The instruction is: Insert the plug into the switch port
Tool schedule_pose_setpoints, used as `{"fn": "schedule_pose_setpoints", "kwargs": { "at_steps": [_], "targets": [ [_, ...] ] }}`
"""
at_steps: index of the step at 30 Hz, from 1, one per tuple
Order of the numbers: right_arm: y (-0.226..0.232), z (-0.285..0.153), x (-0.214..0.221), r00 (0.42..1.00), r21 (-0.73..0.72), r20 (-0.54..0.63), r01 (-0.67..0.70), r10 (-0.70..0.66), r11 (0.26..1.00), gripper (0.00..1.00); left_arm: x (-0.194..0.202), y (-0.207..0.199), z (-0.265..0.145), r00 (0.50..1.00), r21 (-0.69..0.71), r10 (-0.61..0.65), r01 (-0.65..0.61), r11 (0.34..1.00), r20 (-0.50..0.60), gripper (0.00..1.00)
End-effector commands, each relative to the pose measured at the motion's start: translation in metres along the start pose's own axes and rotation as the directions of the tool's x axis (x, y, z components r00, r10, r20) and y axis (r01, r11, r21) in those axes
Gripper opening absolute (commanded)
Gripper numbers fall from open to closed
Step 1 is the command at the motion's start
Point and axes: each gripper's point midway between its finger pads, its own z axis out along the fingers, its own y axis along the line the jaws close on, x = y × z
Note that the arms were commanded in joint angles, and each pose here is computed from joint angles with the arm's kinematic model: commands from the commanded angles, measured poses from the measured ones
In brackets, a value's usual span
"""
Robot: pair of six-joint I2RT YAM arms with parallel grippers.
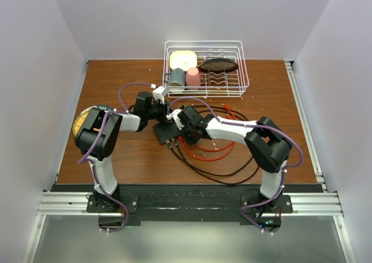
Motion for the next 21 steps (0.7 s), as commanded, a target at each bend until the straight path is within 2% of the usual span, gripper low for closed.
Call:
{"fn": "schedule_pose_setpoints", "kwargs": {
  "at_steps": [1, 6, 10, 15, 19, 21],
  "targets": [
    [-0.049, -0.03, -0.16, 0.829, 0.136, 0.559, -0.102, 0.009, 0.985, 0.0, 0.166, -0.102, -0.031, 0.8, 0.187, -0.162, 0.323, 0.928, -0.577, 0.25],
    [-0.048, -0.031, -0.175, 0.817, 0.118, 0.576, -0.089, 0.005, 0.989, 0.0, 0.182, -0.11, -0.037, 0.773, 0.184, -0.154, 0.331, 0.926, -0.616, 0.24],
    [-0.047, -0.028, -0.177, 0.821, 0.112, 0.572, -0.084, 0.005, 0.99, 0.0, 0.185, -0.113, -0.04, 0.77, 0.189, -0.148, 0.33, 0.925, -0.621, 0.23],
    [-0.045, -0.025, -0.165, 0.837, 0.106, 0.547, -0.079, 0.008, 0.991, 0.0, 0.181, -0.109, -0.036, 0.779, 0.17, -0.153, 0.316, 0.933, -0.608, 0.24],
    [-0.041, -0.017, -0.14, 0.872, 0.098, 0.49, -0.068, 0.012, 0.993, 0.0, 0.177, -0.097, -0.031, 0.791, 0.115, -0.18, 0.3, 0.947, -0.585, 0.25],
    [-0.04, -0.02, -0.132, 0.877, 0.095, 0.48, -0.066, 0.012, 0.993, 0.06, 0.175, -0.087, -0.028, 0.799, 0.075, -0.207, 0.299, 0.951, -0.565, 0.26]
  ]
}}
